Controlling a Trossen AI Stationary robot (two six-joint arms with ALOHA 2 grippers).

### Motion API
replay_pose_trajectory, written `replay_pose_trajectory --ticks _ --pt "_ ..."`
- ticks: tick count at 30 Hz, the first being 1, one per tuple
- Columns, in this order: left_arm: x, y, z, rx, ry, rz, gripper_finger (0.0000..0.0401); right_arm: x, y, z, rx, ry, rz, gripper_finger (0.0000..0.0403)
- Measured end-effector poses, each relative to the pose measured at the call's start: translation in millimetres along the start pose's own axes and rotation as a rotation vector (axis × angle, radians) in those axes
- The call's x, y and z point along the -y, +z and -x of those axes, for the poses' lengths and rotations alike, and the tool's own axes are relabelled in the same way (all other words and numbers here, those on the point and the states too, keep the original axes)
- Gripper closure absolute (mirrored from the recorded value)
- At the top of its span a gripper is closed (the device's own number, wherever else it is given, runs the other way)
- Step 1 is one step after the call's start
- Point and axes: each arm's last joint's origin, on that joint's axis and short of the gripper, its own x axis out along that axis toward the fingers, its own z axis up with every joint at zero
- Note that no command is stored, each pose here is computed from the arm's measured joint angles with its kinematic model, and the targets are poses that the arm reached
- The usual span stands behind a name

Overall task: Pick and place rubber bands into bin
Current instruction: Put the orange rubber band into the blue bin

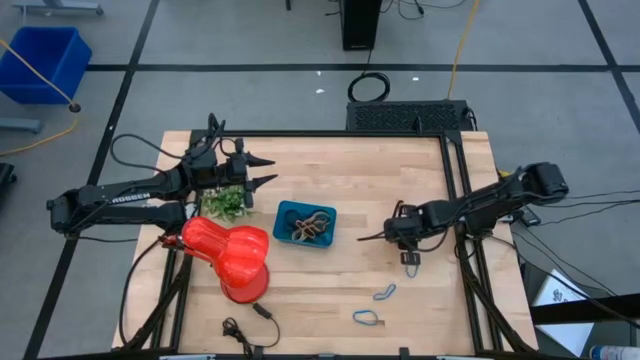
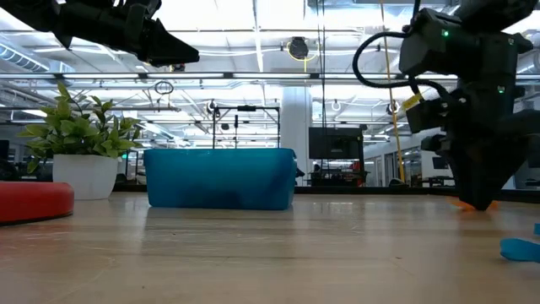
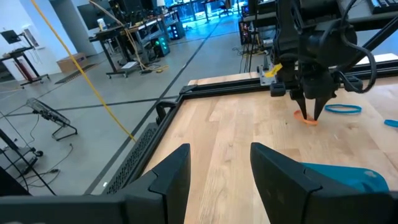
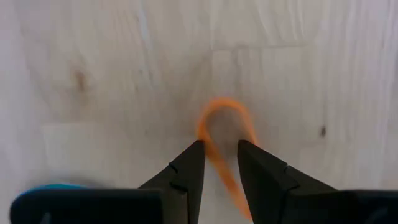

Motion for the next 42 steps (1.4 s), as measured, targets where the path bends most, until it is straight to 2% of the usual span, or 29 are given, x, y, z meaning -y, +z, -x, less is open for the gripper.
replay_pose_trajectory --ticks 9,16,20,26,42 --pt "0.0 0.1 0.0 0.001 0.0 0.0 0.0226 4.0 -18.7 -14.2 -0.045 -0.014 -0.016 0.0312" --pt "0.0 0.0 0.0 0.0 0.0 0.0 0.0226 3.7 -18.4 -14.7 -0.04 -0.006 -0.019 0.0333" --pt "0.0 0.0 0.0 0.0 0.0 0.0 0.0226 2.4 -18.2 -14.7 -0.048 0.047 -0.03 0.0344" --pt "0.0 0.0 0.0 0.0 0.0 0.0 0.0226 1.7 -17.9 -15.0 -0.049 0.067 -0.056 0.0358" --pt "0.0 0.0 0.0 0.0 0.0 0.0 0.0226 0.1 -15.6 -15.3 -0.034 0.104 -0.119 0.036"
